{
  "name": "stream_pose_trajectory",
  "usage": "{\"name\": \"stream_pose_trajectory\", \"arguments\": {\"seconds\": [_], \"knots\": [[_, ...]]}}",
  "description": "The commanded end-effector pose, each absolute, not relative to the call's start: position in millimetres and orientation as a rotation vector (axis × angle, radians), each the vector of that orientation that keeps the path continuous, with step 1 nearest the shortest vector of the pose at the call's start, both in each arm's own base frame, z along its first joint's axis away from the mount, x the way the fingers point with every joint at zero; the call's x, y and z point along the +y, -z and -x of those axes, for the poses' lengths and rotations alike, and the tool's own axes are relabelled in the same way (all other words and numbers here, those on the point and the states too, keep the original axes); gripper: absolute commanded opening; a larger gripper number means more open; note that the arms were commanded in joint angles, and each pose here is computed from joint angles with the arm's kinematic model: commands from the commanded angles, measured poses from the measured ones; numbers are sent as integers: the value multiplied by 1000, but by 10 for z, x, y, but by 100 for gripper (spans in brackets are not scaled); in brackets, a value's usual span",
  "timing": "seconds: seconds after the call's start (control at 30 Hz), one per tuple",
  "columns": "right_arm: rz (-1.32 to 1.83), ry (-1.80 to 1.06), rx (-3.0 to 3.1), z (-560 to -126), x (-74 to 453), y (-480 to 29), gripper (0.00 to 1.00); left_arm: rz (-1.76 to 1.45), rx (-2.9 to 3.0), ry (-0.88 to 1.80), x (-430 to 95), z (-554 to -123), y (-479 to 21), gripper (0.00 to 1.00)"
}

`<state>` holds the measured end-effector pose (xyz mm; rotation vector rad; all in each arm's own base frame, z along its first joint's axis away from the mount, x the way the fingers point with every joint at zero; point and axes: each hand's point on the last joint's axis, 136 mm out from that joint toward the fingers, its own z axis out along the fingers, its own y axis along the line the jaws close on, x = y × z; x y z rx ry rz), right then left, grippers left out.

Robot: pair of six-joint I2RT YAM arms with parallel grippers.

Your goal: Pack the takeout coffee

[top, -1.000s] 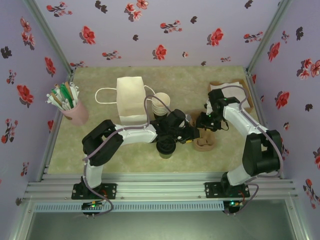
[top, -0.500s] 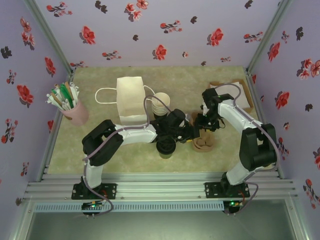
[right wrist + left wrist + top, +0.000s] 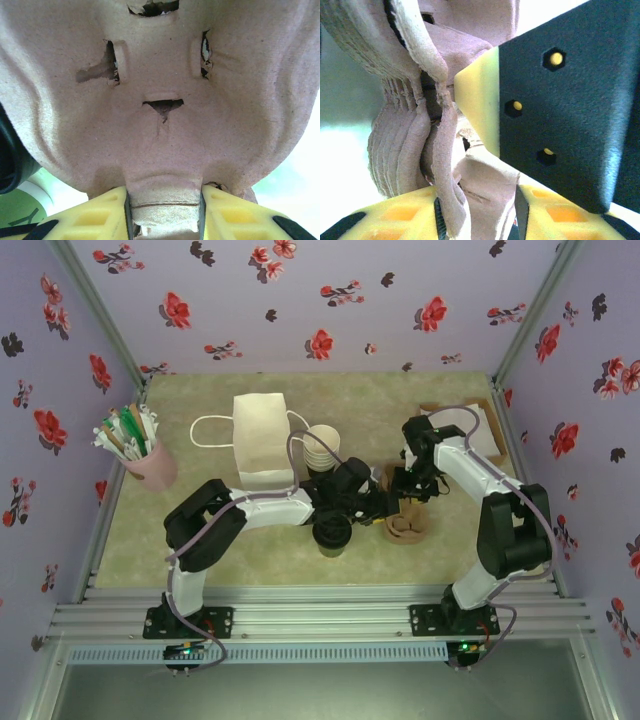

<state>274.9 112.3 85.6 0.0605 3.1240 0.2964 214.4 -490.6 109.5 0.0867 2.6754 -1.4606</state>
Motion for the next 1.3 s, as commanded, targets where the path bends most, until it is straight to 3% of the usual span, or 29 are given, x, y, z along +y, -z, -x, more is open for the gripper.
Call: {"name": "stream_pose_trajectory", "arguments": {"seconds": [0.0,0.47,0.9,1.1,1.27], "knots": [[-45,-289,3106,-2738,1131,-1001,35,-115,2612,1473,-4900,-2215,-1296,43],[-109,-316,3001,-2737,1029,-1319,35,-175,2551,1503,-4906,-2193,-1556,52],[-167,-393,2778,-2794,960,-1937,36,-461,2311,1433,-4642,-1943,-2881,97],[-123,-575,2669,-2779,1151,-2305,36,-550,2198,1211,-4091,-1953,-3559,99],[-85,-676,2588,-2722,1275,-2619,36,-470,2152,917,-3232,-2088,-3865,99]]}}
